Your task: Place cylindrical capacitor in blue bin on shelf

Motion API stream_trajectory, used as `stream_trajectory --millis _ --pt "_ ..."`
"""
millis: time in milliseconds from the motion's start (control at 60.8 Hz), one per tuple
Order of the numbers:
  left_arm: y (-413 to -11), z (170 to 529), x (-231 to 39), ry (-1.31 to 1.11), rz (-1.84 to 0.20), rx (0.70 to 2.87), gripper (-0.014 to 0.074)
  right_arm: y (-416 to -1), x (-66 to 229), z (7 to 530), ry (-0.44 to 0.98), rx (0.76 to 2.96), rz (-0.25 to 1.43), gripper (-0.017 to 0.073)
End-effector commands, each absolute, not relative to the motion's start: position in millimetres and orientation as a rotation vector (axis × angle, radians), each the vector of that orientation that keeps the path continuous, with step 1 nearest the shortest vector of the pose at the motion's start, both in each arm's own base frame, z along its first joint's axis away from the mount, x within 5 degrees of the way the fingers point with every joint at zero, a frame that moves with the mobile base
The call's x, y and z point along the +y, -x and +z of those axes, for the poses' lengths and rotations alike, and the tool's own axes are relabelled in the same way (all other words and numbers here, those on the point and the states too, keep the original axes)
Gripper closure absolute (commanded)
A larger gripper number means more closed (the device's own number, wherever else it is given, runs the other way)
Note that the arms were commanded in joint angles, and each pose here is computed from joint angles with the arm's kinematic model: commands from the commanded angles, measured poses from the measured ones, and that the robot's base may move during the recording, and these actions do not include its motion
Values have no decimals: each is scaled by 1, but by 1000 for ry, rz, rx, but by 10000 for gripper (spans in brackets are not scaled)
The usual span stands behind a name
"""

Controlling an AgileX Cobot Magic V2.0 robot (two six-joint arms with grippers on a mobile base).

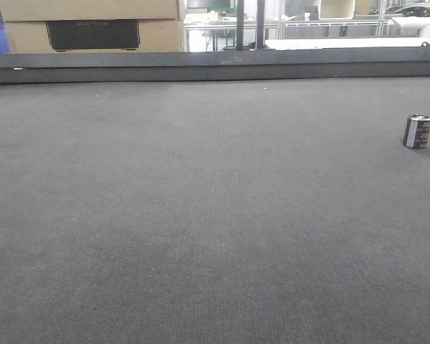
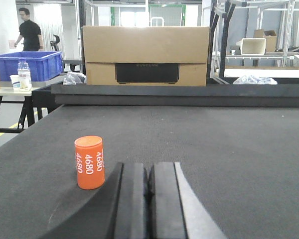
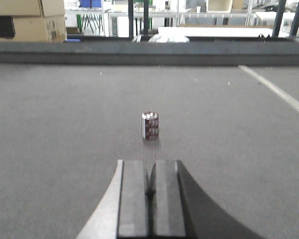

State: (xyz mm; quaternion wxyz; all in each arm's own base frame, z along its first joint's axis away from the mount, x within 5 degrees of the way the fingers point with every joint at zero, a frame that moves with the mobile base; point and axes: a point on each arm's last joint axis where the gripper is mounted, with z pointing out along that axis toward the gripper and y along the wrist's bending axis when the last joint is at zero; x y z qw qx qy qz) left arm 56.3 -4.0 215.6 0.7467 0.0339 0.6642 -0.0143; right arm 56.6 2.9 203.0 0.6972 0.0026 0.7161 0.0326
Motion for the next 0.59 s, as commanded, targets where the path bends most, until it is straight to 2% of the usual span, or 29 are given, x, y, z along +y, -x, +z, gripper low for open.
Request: stream_trajectory --millis 0,181,345,427,510,575 --pt "-55 220 -4 -69 -49 1409 704 -56 2 210 -14 1523 76 703" --pt "-54 227 -4 -67 -51 1352 704 -56 1 217 -35 1443 83 703" --pt "-42 273 -3 -70 -39 1305 704 -43 2 268 -30 1352 105 703" --pt "-39 296 -2 -75 -26 1349 704 -30 3 298 -13 1335 114 697" --pt "-40 321 -2 -79 -11 1416 667 -27 4 325 -2 1353 120 637" --pt "-45 337 -2 -79 -10 1441 589 -31 4 342 0 1363 120 502"
